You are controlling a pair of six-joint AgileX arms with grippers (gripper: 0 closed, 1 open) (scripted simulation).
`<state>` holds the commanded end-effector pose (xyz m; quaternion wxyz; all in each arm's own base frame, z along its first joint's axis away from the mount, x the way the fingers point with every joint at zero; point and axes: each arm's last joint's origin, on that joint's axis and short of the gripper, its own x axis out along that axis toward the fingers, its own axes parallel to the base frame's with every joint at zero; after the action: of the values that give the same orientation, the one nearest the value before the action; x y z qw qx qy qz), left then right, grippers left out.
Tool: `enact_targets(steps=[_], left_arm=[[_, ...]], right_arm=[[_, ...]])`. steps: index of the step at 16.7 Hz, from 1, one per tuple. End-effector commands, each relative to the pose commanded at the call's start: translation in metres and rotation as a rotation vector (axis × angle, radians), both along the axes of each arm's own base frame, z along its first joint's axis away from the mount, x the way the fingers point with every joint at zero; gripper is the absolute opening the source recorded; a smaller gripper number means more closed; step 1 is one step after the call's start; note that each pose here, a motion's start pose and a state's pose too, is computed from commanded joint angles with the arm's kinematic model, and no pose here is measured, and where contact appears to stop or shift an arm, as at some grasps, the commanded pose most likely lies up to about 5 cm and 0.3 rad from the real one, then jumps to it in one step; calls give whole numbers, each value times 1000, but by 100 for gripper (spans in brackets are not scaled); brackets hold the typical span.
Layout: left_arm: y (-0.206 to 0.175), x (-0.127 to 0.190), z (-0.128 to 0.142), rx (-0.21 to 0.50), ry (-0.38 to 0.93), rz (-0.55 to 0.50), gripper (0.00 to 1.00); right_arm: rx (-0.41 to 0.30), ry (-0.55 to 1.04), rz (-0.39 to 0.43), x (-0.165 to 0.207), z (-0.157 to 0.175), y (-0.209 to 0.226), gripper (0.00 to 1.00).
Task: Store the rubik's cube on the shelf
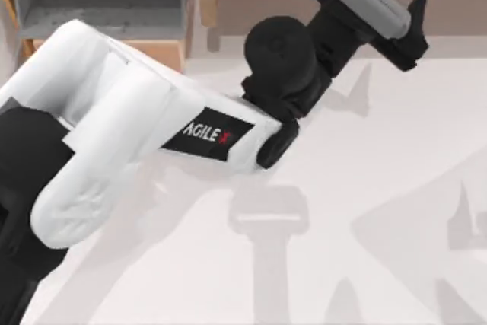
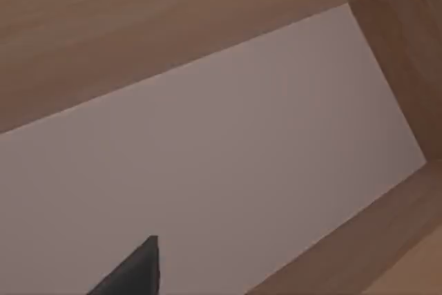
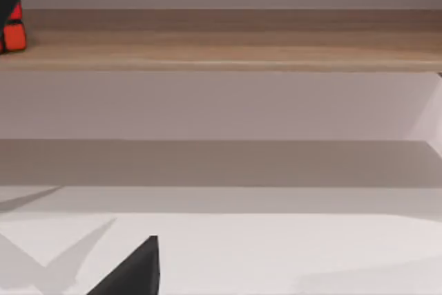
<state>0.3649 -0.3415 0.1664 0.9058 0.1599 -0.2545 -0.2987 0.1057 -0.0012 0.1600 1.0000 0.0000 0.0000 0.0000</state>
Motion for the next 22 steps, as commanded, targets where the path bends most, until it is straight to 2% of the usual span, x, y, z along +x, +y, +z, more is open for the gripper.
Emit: enact_targets(steps=[5,8,10,13,17,22], left_arm=[[60,-23,-21,249,-187,-157,100],[119,-25,-37,398,-261,-172,100],[172,-25,-48,497,-285,-134,100],[264,-35,-61,642,-279,-5,100],[382,-77,-76,822,-195,267,100],[475,-128,-81,1027,-86,636,100]], right_arm=[[0,0,0,0,0,0,100],[0,0,0,0,0,0,100],[0,0,0,0,0,0,100],[0,0,0,0,0,0,100],[0,0,0,0,0,0,100],[0,0,0,0,0,0,100]])
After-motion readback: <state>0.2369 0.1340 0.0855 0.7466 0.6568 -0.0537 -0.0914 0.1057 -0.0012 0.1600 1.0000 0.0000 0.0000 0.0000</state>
